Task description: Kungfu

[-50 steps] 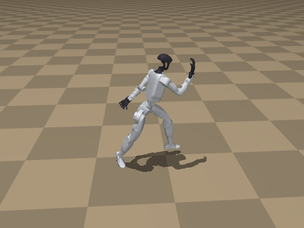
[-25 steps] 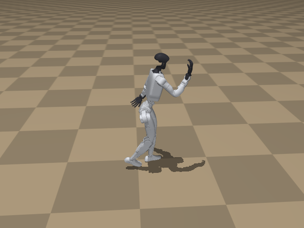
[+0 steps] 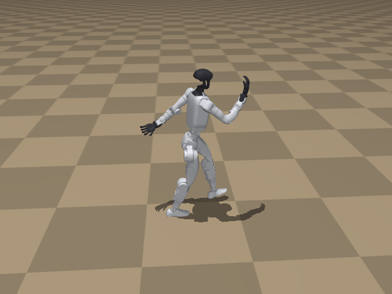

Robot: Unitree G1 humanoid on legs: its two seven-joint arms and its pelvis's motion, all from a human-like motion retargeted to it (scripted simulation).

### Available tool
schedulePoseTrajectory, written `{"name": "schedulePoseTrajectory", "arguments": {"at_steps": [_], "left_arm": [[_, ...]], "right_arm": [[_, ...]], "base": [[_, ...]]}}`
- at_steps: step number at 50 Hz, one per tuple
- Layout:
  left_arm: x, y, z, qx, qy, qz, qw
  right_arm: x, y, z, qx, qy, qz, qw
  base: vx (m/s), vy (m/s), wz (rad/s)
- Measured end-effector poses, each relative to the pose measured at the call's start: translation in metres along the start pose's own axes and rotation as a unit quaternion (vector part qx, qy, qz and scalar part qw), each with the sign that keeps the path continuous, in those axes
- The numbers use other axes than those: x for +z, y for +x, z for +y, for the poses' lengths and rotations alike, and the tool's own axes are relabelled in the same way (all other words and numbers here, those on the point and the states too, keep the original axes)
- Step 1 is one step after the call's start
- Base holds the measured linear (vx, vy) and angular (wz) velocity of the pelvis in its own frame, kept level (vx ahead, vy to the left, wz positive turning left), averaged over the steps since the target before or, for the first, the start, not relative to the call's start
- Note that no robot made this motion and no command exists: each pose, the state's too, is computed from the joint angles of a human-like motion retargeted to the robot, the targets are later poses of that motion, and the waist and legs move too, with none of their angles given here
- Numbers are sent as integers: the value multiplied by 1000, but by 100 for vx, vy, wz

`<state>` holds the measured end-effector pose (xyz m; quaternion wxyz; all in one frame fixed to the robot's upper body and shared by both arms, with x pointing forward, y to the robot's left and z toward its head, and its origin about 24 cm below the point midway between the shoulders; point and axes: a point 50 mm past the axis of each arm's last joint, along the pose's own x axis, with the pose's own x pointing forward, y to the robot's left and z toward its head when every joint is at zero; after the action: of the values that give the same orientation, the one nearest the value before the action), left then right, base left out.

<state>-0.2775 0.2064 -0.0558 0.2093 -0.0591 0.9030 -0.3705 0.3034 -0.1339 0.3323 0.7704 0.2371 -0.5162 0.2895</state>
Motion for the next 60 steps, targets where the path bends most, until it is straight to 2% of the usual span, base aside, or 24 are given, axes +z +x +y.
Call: {"name": "schedulePoseTrajectory", "arguments": {"at_steps": [5,7,10,13,16,18,20,22,23,25,28,31,33,36,40,45,48,51,53,55,58,60], "left_arm": [[-38,26,-45,-77,-151,5,986],[-48,27,-49,-89,-197,15,976],[-56,16,-32,-46,-230,38,971],[-46,-24,25,75,-215,50,972],[2,-108,99,241,-153,26,958],[52,-190,135,364,-93,-8,927],[106,-286,147,493,-21,-65,867],[164,-383,130,614,69,-156,771],[193,-429,109,665,120,-215,705],[240,-514,39,738,221,-339,539],[241,-619,-97,772,308,-496,252],[173,-669,-219,749,343,-566,-36],[110,-680,-274,737,329,-556,-202],[25,-673,-325,716,282,-506,-388],[-45,-646,-365,668,257,-451,-533],[-84,-622,-386,621,237,-428,-613],[-85,-619,-391,599,226,-426,-639],[-68,-624,-391,598,229,-425,-640],[-54,-628,-393,602,242,-429,-628],[-36,-638,-388,623,252,-436,-599],[2,-651,-373,662,279,-442,-537],[33,-658,-360,692,303,-436,-489]], "right_arm": [[-9,-7,-12,-12,-42,38,998],[-19,-16,-20,-25,-69,64,995],[-40,-45,-39,-68,-110,134,983],[-77,-112,-64,-126,-134,287,940],[-106,-236,-80,-188,-134,549,804],[-92,-346,-73,-234,-119,719,643],[-47,-458,-32,-289,-86,853,425],[27,-541,40,-306,-18,937,166],[69,-564,81,-298,29,953,44],[152,-584,162,-268,131,944,-139],[249,-571,264,-237,281,892,-264],[320,-533,328,-234,368,832,-343],[357,-505,352,-236,383,802,-392],[398,-472,368,-272,369,769,-445],[410,-455,380,-439,330,708,-444],[366,-490,378,-703,217,575,-359],[345,-516,361,-777,151,542,-281],[326,-539,329,-803,131,551,-185],[305,-559,298,-812,115,561,-115],[289,-577,249,-815,72,574,-9],[275,-575,152,-788,20,588,179],[275,-548,79,-730,-5,612,304]], "base": [[82,-9,-10],[90,-12,32],[112,-14,15],[123,-13,6],[109,-29,-6],[100,-15,-18],[117,-4,27],[112,15,41],[102,21,81],[102,6,113],[100,-11,110],[86,1,86],[80,-30,18],[87,-35,19],[98,-36,14],[96,-39,82],[102,-58,169],[109,-85,225],[78,-73,236],[66,-60,307],[18,-45,325],[5,-50,279]]}}
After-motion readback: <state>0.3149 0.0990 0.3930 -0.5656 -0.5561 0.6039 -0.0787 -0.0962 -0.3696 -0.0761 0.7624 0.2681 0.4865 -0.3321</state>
